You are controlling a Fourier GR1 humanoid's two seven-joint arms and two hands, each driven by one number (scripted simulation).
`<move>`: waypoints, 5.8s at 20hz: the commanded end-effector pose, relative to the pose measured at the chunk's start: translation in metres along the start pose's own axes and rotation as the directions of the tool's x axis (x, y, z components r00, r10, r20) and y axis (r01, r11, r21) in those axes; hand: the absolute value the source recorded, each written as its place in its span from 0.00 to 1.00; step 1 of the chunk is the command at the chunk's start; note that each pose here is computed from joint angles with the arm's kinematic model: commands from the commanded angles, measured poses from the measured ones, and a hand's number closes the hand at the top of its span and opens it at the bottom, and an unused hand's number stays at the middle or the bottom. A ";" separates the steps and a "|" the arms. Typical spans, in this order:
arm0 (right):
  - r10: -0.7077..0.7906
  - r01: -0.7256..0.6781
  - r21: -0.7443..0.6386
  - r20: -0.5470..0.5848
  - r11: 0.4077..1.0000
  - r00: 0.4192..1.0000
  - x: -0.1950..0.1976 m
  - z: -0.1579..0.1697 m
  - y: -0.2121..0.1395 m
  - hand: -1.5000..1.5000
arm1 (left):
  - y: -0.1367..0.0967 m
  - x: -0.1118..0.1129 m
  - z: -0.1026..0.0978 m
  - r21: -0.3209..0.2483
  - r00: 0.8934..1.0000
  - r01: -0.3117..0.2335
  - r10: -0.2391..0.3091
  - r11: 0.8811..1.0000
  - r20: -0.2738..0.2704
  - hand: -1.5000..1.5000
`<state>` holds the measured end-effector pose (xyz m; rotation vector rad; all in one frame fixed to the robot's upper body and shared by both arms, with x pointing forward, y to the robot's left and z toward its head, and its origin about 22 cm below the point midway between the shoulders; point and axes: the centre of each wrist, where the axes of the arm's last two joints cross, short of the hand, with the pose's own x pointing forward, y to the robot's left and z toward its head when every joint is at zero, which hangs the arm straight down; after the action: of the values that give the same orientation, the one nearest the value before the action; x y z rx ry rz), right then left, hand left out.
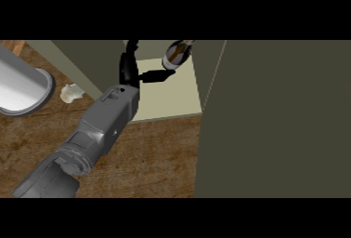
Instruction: Pick up the wine, place it into the cabinet and close the cabinet
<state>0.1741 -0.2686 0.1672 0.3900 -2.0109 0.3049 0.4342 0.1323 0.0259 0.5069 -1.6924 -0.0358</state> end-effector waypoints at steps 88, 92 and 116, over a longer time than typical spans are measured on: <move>0.024 0.056 0.625 -0.119 0.779 0.993 0.021 0.025 0.087 1.00 | 0.246 -0.019 0.229 -0.279 0.888 -0.406 0.448 0.870 0.106 1.00; -0.025 0.080 0.665 -0.092 0.743 0.995 0.015 0.015 0.112 1.00 | 0.267 -0.016 0.218 -0.293 0.880 -0.415 0.462 0.861 0.112 1.00; -0.013 0.099 0.685 -0.130 0.722 0.991 -0.010 -0.032 0.186 1.00 | 0.323 -0.023 0.202 -0.325 0.884 -0.410 0.459 0.852 0.087 1.00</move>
<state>0.1405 -0.1325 0.1681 0.7495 -1.7353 1.1025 0.1434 0.3703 0.0596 -0.1231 -1.8849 0.0088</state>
